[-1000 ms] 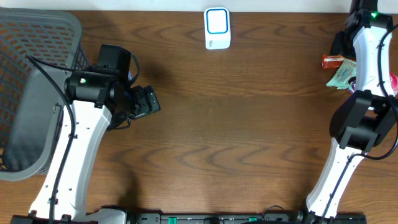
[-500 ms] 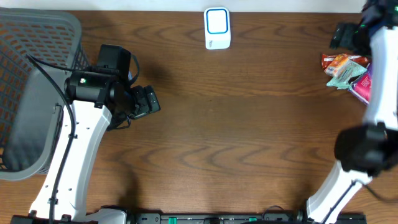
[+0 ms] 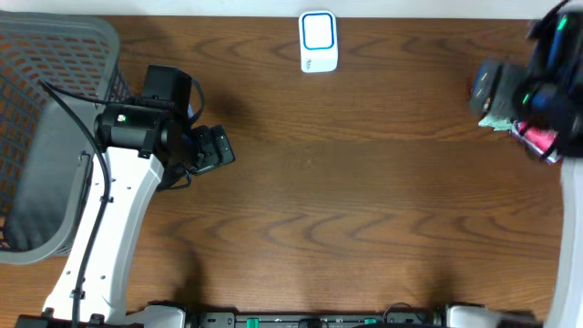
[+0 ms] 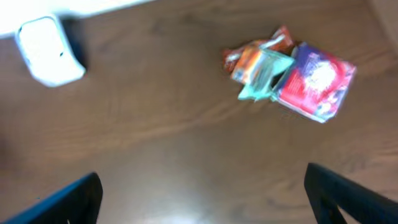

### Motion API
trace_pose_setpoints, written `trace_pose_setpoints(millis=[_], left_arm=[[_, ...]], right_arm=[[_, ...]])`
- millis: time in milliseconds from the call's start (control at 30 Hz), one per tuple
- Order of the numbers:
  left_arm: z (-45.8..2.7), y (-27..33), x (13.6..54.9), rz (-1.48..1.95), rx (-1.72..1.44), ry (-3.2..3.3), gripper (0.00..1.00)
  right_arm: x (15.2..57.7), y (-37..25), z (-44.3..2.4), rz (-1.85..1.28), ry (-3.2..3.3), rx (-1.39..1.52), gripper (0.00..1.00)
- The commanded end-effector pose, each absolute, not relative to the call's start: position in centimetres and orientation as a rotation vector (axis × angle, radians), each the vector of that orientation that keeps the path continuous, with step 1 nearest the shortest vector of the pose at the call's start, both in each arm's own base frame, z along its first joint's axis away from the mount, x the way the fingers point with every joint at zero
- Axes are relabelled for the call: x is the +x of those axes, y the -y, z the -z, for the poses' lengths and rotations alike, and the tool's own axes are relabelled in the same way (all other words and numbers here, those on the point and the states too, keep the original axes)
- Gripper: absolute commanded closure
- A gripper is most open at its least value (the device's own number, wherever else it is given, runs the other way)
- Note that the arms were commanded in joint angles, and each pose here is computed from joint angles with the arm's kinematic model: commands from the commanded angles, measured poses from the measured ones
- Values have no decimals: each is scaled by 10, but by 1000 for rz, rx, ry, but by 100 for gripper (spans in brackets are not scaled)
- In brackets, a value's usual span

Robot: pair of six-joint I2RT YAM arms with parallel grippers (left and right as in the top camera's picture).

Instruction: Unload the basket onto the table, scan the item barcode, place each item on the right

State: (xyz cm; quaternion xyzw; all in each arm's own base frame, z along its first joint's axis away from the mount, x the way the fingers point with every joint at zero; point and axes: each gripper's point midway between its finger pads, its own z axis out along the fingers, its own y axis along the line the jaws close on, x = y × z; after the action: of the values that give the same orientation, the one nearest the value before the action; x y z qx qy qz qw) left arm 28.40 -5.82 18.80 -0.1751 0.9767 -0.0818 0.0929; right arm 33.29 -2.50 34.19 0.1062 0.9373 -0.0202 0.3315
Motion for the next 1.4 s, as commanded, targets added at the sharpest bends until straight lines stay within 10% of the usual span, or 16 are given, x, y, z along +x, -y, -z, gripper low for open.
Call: trace_pose_setpoints(millis=[0, 733, 1367], left_arm=[[-189, 56, 285, 228, -516, -2896, 2], [-189, 56, 285, 228, -516, -2896, 2], [-189, 56, 285, 228, -516, -2896, 2]], right_arm=[[292, -4, -316, -22, -2454, 141, 1], [129, -15, -306, -173, -1843, 11, 1], [114, -18, -285, -236, -1911, 45, 1]])
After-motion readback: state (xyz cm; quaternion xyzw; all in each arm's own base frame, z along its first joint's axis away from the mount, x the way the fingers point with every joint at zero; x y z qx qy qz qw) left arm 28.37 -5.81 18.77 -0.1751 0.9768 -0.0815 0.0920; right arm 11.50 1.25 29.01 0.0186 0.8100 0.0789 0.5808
